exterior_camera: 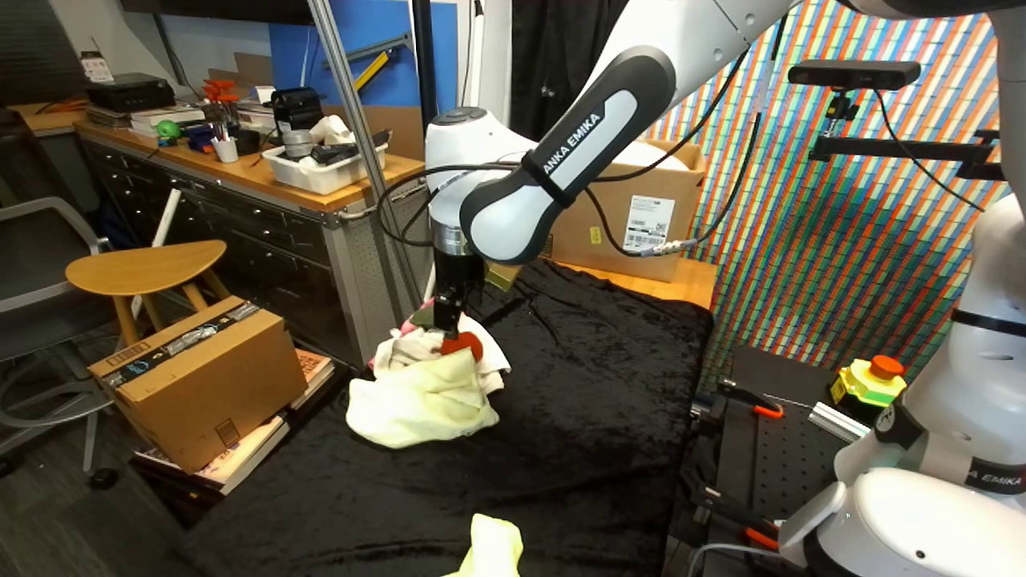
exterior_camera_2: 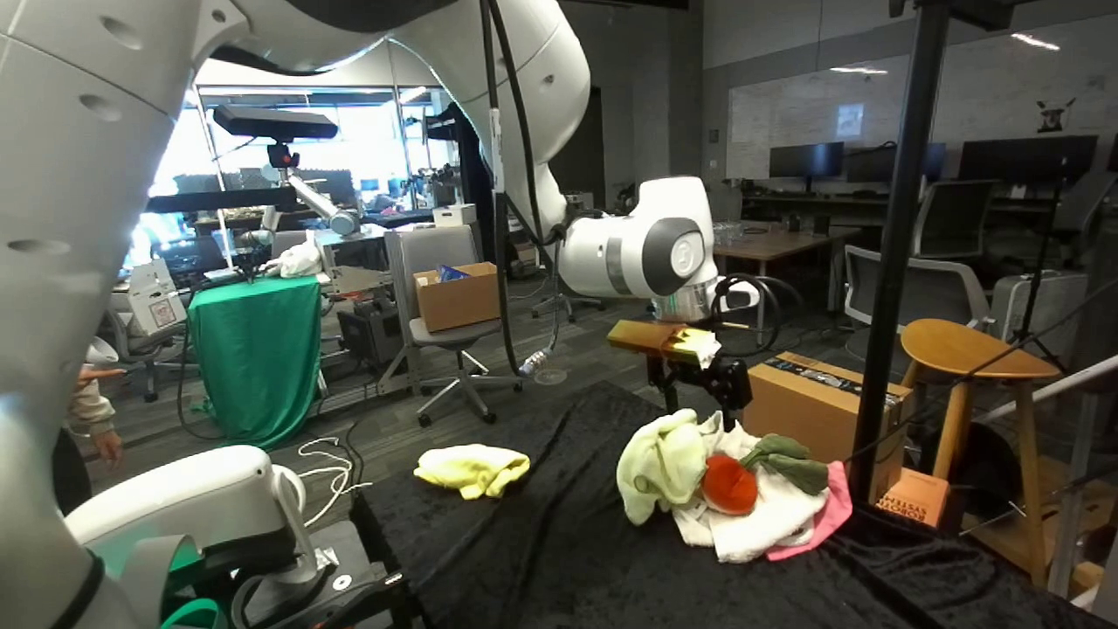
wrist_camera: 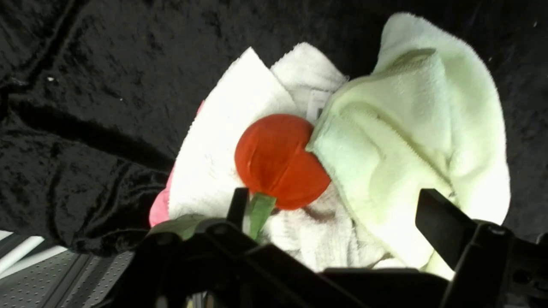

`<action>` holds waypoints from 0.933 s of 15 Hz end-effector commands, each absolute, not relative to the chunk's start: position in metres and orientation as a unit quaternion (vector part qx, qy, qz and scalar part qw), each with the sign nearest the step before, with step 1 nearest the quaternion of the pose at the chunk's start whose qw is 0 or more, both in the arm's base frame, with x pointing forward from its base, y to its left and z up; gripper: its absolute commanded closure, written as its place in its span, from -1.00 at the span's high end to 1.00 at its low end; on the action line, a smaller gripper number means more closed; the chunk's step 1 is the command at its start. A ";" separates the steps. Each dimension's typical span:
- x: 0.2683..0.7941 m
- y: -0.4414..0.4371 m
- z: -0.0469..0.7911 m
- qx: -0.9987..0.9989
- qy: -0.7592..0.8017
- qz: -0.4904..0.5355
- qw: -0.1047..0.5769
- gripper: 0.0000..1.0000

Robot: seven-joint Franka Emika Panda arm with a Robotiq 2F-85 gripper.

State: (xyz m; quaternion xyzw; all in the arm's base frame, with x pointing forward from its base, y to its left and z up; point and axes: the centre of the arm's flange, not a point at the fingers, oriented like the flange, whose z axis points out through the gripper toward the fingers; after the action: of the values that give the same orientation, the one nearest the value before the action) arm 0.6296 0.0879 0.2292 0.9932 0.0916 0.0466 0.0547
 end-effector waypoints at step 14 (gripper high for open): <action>0.486 0.250 0.169 0.948 0.312 -0.010 0.057 1.00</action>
State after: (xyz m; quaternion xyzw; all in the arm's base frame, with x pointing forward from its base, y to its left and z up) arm 0.5026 0.2432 0.1785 0.9504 0.3051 -0.0254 0.0537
